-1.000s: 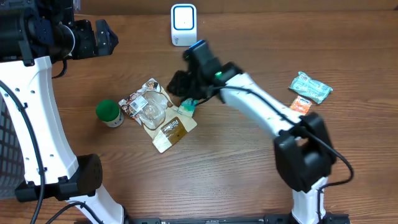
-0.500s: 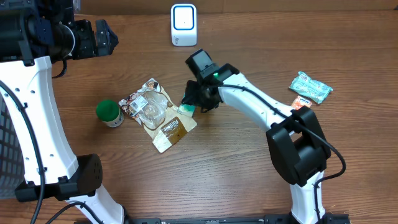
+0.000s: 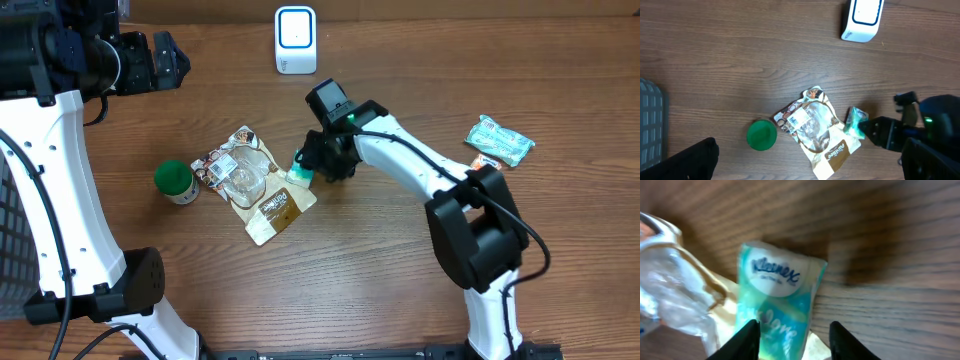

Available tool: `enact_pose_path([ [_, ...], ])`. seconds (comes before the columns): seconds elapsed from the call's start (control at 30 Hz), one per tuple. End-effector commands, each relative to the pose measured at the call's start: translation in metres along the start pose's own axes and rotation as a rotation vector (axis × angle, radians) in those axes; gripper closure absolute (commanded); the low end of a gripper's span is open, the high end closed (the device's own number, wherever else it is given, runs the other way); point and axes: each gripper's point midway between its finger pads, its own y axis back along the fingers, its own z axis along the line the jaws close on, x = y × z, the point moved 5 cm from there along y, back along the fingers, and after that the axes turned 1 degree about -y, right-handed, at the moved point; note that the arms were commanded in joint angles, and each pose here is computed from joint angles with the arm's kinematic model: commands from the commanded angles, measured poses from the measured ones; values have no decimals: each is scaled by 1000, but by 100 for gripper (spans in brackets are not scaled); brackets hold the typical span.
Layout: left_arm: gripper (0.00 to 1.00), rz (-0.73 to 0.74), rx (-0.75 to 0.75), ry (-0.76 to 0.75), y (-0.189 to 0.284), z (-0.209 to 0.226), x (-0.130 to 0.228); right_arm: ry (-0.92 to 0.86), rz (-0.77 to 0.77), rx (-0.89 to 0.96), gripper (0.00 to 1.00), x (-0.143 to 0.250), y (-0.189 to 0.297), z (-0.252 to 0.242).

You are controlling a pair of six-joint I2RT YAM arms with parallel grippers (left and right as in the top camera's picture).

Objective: Scan the item barcode
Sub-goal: 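Lower the right gripper onto the white-blue Kleenex pack and grasp it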

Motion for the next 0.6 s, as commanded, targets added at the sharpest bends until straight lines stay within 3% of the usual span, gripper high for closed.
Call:
enact_pose_path([
  [0.0, 0, -9, -4, -17, 1, 1, -1, -23, 56, 3, 61, 10, -17, -1],
  [0.1, 1, -9, -4, -17, 1, 1, -1, -29, 66, 16, 69, 10, -25, -5],
  [0.23, 1, -9, -4, -17, 1, 1, -1, -33, 69, 24, 94, 8, -31, -9],
  [0.33, 0, -9, -4, -17, 1, 1, -1, 6, 78, 14, 96, 5, -26, -12],
  [0.57, 0, -9, -4, -17, 1, 1, -1, 402, 143, -90, 96, -14, 25, -25],
])
